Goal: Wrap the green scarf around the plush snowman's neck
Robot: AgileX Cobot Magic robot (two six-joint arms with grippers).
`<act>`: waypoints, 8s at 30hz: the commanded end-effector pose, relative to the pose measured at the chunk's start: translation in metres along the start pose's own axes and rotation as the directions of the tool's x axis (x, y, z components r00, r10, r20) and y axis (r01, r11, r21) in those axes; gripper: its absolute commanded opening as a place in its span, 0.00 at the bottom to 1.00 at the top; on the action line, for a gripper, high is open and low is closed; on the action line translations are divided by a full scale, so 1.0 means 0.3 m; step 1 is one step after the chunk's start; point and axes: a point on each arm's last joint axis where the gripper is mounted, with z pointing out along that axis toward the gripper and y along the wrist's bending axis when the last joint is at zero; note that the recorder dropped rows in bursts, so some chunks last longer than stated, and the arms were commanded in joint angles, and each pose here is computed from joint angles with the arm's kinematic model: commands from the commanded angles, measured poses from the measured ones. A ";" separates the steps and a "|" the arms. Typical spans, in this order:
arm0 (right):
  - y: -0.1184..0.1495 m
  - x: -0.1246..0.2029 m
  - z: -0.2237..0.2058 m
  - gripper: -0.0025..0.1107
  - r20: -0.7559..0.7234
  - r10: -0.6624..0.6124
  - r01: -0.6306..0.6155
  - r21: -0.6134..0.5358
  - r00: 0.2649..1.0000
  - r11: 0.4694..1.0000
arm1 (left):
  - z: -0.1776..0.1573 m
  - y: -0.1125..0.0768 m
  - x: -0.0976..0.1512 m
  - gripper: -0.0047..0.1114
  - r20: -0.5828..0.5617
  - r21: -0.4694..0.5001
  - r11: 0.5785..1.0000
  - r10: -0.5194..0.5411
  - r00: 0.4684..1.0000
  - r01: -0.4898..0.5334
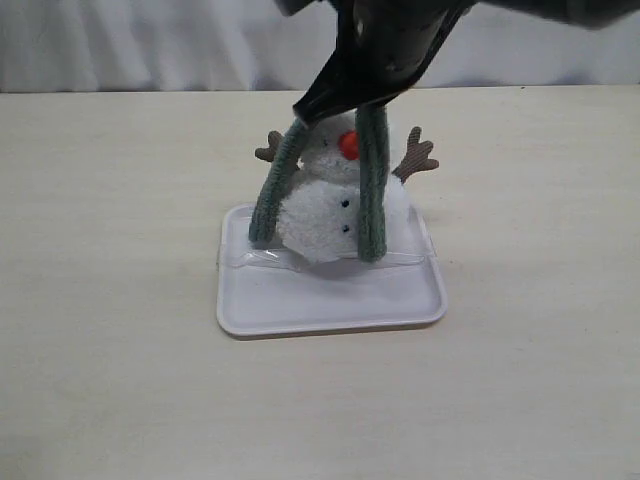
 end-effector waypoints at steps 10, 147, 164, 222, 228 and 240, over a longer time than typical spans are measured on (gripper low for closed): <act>-0.036 -0.024 -0.005 0.06 -0.027 -0.092 0.094 0.097 0.995 0.991 | 0.000 -0.001 -0.003 0.04 0.014 0.006 1.000 -0.002 1.000 0.002; -0.183 0.109 0.086 0.06 0.259 0.262 -0.126 -0.442 0.930 0.888 | 0.579 -0.295 -0.340 0.04 0.349 0.738 0.644 -0.107 0.931 -0.203; -0.140 0.055 0.248 0.06 0.156 0.208 -0.110 -0.479 0.966 0.871 | 0.834 -0.442 -0.178 0.40 0.360 0.804 0.456 0.138 0.923 -0.382; -0.035 0.119 0.153 0.06 -0.039 -0.095 0.067 -0.451 0.995 0.890 | 0.854 -0.571 -0.160 0.42 0.017 0.873 0.410 0.517 0.856 -0.265; -0.035 0.119 0.153 0.06 -0.039 -0.095 0.067 -0.451 0.995 0.890 | 0.857 -0.605 -0.117 0.42 0.115 0.913 0.299 0.462 0.879 -0.277; -0.035 0.119 0.153 0.06 -0.039 -0.095 0.067 -0.451 0.995 0.890 | 0.833 -0.631 -0.217 0.04 0.068 0.935 0.334 0.161 0.985 -0.119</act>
